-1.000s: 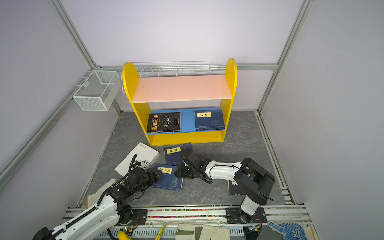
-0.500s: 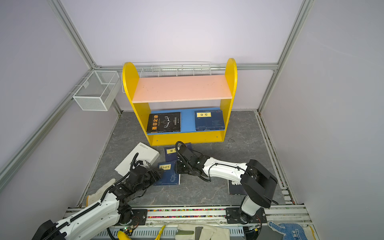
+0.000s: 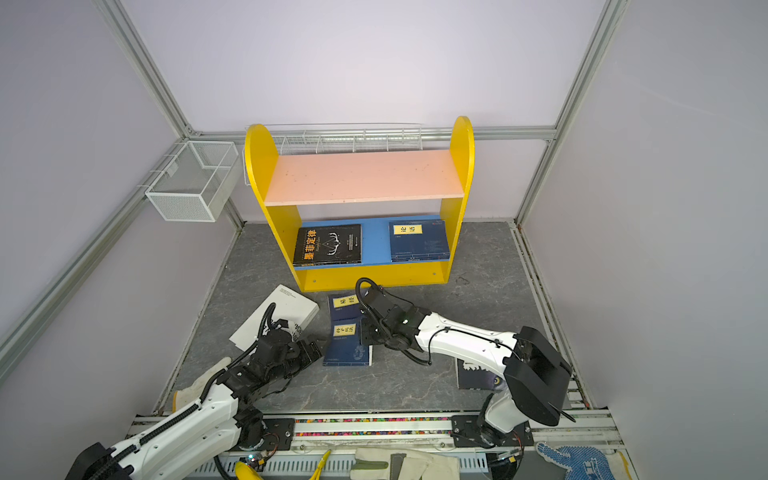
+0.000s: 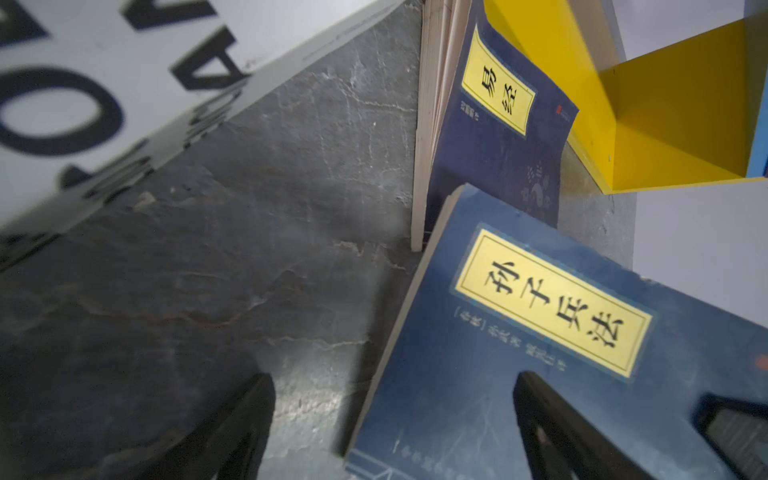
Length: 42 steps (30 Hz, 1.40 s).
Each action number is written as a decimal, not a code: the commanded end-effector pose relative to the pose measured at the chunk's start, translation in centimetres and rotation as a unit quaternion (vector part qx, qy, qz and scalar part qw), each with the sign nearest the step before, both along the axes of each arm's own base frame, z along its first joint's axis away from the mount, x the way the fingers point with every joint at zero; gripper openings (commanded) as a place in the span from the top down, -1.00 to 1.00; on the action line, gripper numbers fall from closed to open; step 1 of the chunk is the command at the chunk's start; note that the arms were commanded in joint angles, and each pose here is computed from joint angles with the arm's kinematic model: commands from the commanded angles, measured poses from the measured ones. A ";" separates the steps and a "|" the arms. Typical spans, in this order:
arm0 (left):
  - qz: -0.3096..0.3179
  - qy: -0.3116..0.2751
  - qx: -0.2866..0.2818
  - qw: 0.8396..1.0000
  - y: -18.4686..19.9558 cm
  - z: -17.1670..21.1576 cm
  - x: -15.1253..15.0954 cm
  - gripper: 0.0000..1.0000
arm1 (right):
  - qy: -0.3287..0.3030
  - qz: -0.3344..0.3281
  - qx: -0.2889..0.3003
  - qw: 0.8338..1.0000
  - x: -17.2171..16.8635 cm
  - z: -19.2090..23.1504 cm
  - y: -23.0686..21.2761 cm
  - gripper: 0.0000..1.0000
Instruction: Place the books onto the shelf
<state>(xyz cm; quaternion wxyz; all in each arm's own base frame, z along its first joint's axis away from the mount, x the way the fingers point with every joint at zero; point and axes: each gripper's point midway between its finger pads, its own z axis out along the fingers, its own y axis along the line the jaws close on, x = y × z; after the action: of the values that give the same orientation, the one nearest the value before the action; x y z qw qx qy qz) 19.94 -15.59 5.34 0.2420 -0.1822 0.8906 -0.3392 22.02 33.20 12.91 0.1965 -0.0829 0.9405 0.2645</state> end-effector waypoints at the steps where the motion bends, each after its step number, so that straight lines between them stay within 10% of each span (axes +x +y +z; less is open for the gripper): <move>1: -0.049 -0.006 -0.055 0.997 -1.9 2.6 -0.5 -0.83 | 0.010 -0.009 0.057 0.998 0.7 2.2 -0.7 0.60; 10: -0.065 0.031 -0.216 0.974 -5.3 4.4 -1.3 -0.83 | 0.056 -0.039 0.114 0.991 1.4 3.0 -1.2 0.59; 30: -0.034 0.060 -0.272 0.960 -8.7 4.9 0.3 -0.76 | 0.075 -0.073 0.160 0.981 1.9 3.0 -1.1 0.60; 42: 0.038 -0.073 -0.298 0.951 -7.5 9.7 4.8 -0.41 | 0.089 -0.075 0.166 0.979 1.6 2.3 -1.0 0.59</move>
<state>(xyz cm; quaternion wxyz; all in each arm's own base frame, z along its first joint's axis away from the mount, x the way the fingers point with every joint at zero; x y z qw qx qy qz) 22.43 -22.69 10.16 0.1879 -0.2643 0.7725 -0.5460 24.24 31.72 14.96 0.1566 0.0439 0.9071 0.3882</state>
